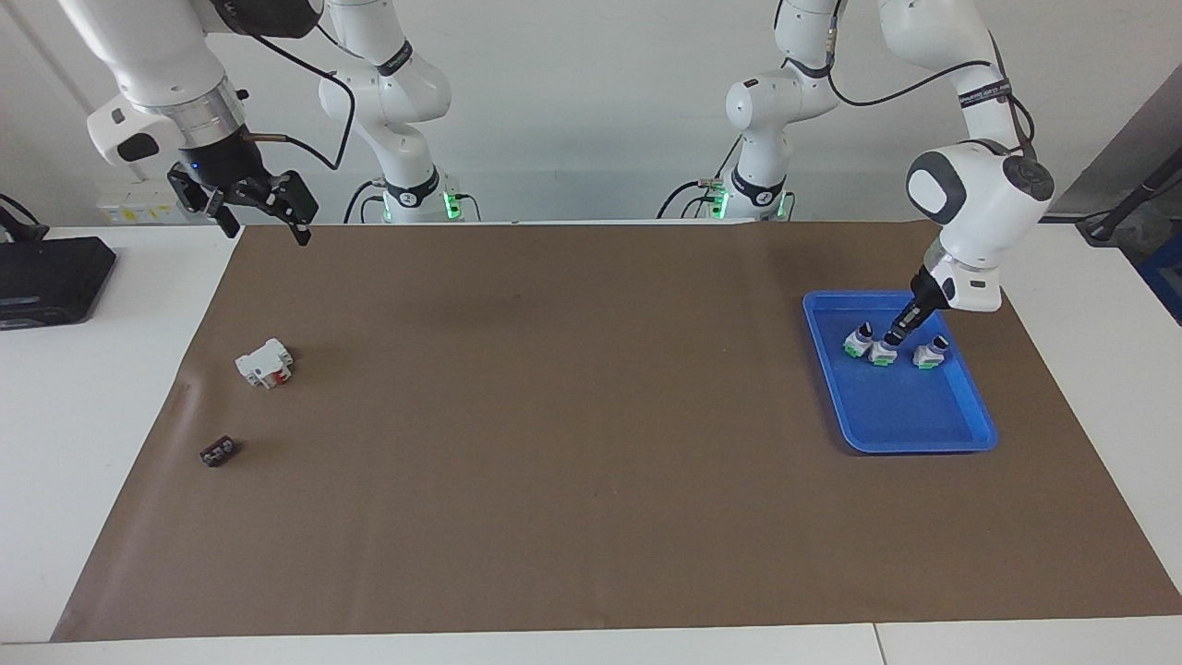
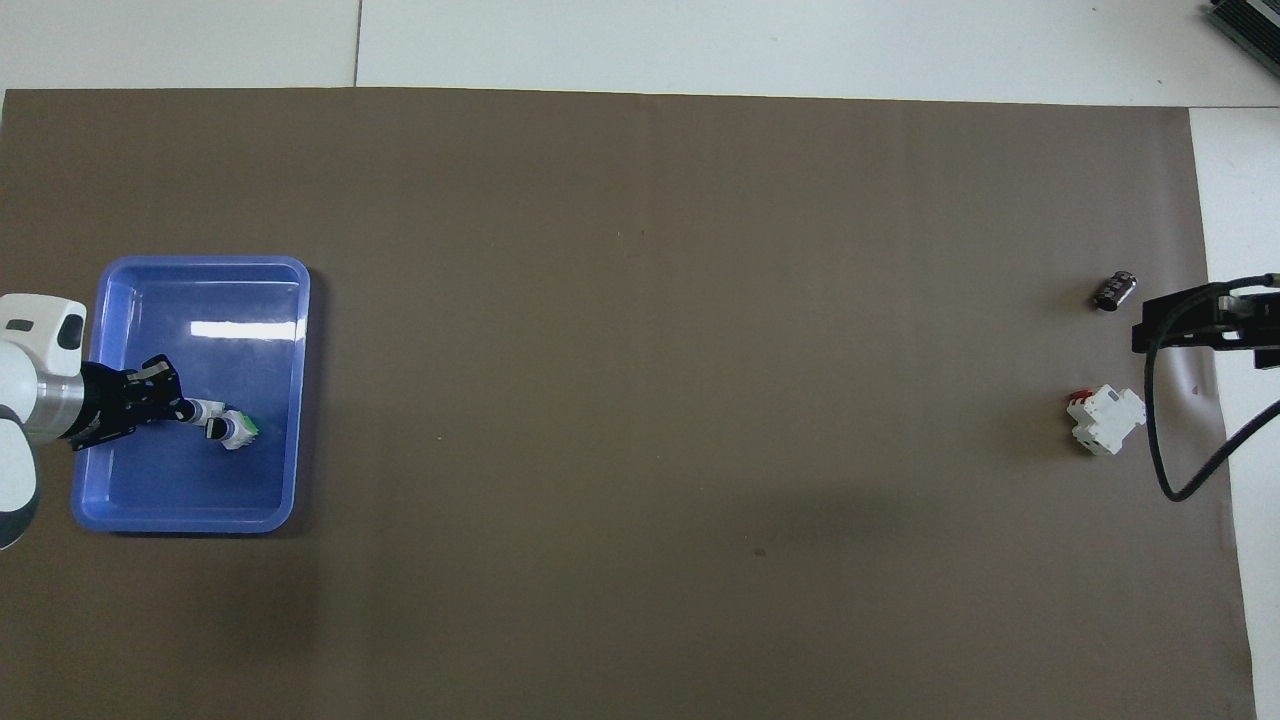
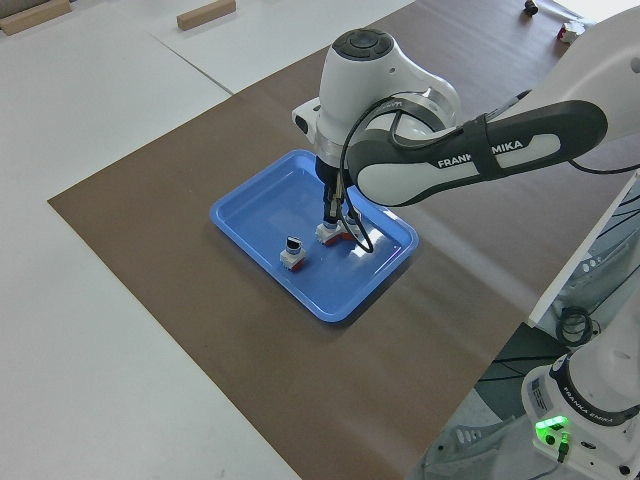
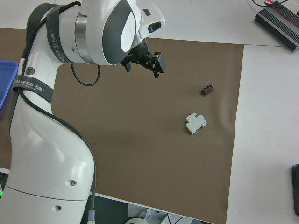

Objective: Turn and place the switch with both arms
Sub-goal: 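Lower the switch into the blue tray with the left gripper, then open the left gripper and release the switch beside the other part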

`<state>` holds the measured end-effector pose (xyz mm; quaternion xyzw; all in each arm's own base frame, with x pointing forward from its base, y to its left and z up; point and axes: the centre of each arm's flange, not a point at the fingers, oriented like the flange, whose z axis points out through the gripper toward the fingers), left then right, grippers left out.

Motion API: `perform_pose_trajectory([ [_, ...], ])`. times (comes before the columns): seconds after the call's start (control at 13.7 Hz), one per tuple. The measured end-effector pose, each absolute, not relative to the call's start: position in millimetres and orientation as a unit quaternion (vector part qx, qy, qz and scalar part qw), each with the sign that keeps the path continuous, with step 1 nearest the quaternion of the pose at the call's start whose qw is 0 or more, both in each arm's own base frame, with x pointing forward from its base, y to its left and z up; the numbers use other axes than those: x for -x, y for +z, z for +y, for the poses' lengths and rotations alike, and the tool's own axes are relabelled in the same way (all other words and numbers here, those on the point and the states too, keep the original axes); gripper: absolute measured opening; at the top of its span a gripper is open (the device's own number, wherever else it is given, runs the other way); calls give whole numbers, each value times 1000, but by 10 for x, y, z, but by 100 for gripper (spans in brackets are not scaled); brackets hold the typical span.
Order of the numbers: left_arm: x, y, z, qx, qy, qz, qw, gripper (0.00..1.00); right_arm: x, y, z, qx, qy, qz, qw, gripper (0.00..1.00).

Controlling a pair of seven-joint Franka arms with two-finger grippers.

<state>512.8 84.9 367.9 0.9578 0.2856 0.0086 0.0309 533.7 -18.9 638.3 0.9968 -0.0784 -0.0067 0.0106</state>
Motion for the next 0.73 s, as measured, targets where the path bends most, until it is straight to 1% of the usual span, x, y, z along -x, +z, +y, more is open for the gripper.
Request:
perform_pose_trajectory([
  [0.44,-5056,3662,846,-975,-18,217,30,10,-5337,6383,-189,-997,-7,-78,11,100],
  [0.73,-5045,3664,842,-978,-21,207,30,10,-5337,6383,-189,-997,-7,-78,11,100],
])
